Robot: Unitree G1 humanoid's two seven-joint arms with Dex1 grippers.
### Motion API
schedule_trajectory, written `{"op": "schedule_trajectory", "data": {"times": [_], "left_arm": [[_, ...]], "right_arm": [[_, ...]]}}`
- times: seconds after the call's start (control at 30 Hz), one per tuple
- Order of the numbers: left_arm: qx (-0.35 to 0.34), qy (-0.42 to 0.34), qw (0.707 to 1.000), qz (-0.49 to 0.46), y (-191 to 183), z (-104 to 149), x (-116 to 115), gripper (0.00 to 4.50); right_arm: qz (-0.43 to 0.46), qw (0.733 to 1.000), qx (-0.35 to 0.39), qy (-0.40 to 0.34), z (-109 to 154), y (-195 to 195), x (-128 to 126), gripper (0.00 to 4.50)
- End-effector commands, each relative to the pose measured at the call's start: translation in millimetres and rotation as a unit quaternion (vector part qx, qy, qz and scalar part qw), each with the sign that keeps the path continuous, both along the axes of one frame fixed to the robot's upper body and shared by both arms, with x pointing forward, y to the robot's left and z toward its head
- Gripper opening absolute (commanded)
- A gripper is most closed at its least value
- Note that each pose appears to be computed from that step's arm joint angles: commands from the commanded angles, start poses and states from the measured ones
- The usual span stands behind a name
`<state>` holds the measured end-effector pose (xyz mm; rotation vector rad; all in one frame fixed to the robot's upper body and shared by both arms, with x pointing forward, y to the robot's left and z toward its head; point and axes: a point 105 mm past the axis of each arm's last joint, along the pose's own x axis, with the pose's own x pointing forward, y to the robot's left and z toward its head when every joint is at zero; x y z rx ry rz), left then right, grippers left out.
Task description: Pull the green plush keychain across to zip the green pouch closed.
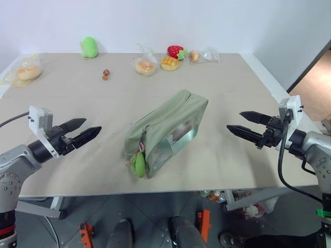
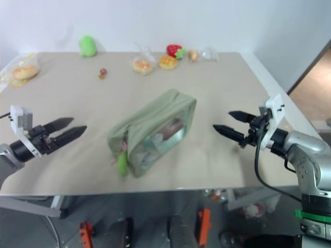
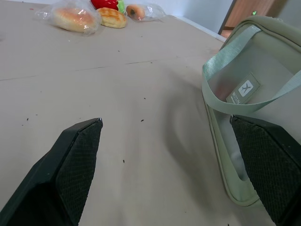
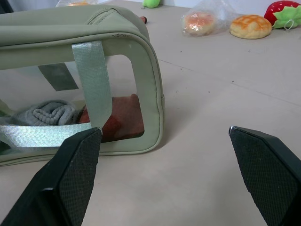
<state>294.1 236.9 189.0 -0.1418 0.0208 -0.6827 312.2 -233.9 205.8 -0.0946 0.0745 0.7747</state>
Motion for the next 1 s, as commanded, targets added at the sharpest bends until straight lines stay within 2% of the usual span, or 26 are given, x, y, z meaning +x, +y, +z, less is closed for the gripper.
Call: {"op": "schedule_trajectory", "data": {"times": [0.03,0.23,0.43,0.47,0.57,0.73,0.87,1.0], "left_arm": [[0.027,-0.012,1.000,-0.008,-1.8,2.5,-1.9,4.50],[0.051,-0.014,0.998,-0.017,0.2,2.9,3.7,4.50],[0.052,-0.027,0.997,-0.040,-5.7,11.8,4.1,4.50],[0.055,-0.032,0.997,-0.054,-10.2,16.3,3.2,4.50],[0.057,-0.048,0.991,-0.110,-25.2,31.7,-4.1,4.50],[0.085,-0.052,0.976,-0.194,-40.4,44.5,-20.5,4.50],[0.096,-0.056,0.965,-0.238,-50.9,55.4,-26.4,4.50],[0.102,-0.057,0.955,-0.272,-55.9,63.3,-34.5,4.50]], "right_arm": [[0.010,0.999,-0.014,-0.032,15.0,2.5,-1.7,4.49],[0.016,0.999,-0.021,-0.034,15.0,4.3,0.1,4.49],[0.037,0.998,-0.030,-0.048,25.6,10.0,-2.2,4.49],[0.051,0.997,-0.026,-0.055,34.0,14.5,-4.4,4.49],[0.109,0.991,-0.050,-0.061,46.2,29.9,-15.7,4.49],[0.200,0.971,-0.122,-0.050,41.4,48.6,-37.1,4.49],[0.230,0.956,-0.168,-0.072,49.2,57.3,-36.5,4.49],[0.240,0.951,-0.172,-0.085,55.4,62.1,-31.7,4.49]]}}
